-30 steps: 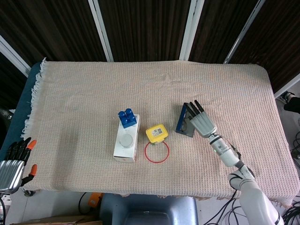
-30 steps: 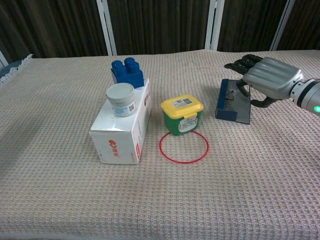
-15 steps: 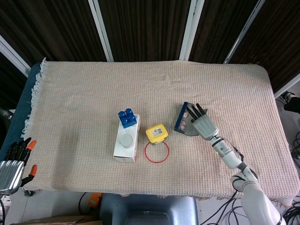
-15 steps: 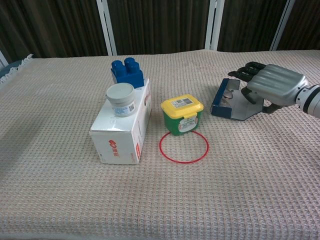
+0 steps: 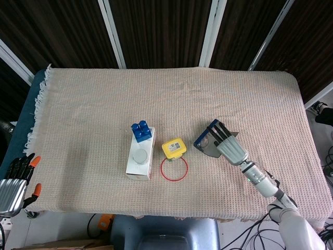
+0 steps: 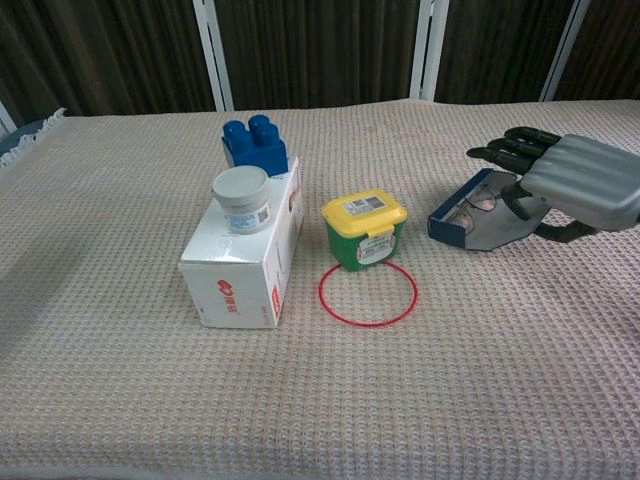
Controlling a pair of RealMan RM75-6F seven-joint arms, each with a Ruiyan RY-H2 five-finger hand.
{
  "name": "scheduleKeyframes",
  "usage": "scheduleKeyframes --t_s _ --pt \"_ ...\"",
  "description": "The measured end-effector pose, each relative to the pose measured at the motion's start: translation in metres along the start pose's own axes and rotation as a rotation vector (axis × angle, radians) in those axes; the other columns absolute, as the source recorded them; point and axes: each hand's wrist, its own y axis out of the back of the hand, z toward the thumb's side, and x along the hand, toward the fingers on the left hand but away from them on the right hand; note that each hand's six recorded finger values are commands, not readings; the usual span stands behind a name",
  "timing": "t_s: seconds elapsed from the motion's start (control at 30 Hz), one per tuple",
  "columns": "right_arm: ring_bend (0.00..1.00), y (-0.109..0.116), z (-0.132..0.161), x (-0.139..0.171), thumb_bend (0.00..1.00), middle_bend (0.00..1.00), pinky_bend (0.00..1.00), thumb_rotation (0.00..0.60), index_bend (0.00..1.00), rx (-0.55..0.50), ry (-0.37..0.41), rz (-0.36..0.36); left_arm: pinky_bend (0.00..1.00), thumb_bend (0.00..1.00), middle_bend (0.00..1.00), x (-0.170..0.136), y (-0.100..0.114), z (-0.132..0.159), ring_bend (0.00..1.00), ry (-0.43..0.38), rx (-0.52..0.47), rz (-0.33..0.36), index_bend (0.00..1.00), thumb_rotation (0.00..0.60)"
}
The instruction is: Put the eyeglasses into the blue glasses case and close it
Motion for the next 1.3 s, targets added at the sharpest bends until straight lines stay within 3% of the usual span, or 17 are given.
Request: scheduleKeyframes --t_s 0.27,0.47,0.7,1.3 --pt "0.0 0.002 0.012 0.045 0.66 0.11 0.0 0.6 0.76 -0.053 0.058 -0.011 0.04 0.45 0.0 0.0 0.0 0.001 0.0 -0.004 -0.001 -0.004 0.0 0.6" --pt "0.0 0.01 0.019 0.056 0.66 0.11 0.0 0.6 0.76 -0.114 0.075 -0.024 0.04 0.45 0.0 0.0 -0.001 0.001 0.0 -0.002 0.0 -0.008 0.0 0.6" --pt "0.0 0.021 0.016 0.043 0.66 0.11 0.0 0.6 0.76 -0.177 0.044 -0.024 0.04 0.45 0.0 0.0 -0.001 0.0 0.0 0.001 -0.002 -0.008 0.0 0.6" --pt "0.0 0.026 0.023 -0.002 0.66 0.11 0.0 0.6 0.73 -0.182 0.014 0.004 0.04 0.45 0.0 -0.001 0.002 -0.003 0.0 0.005 -0.007 -0.002 0.0 0.6"
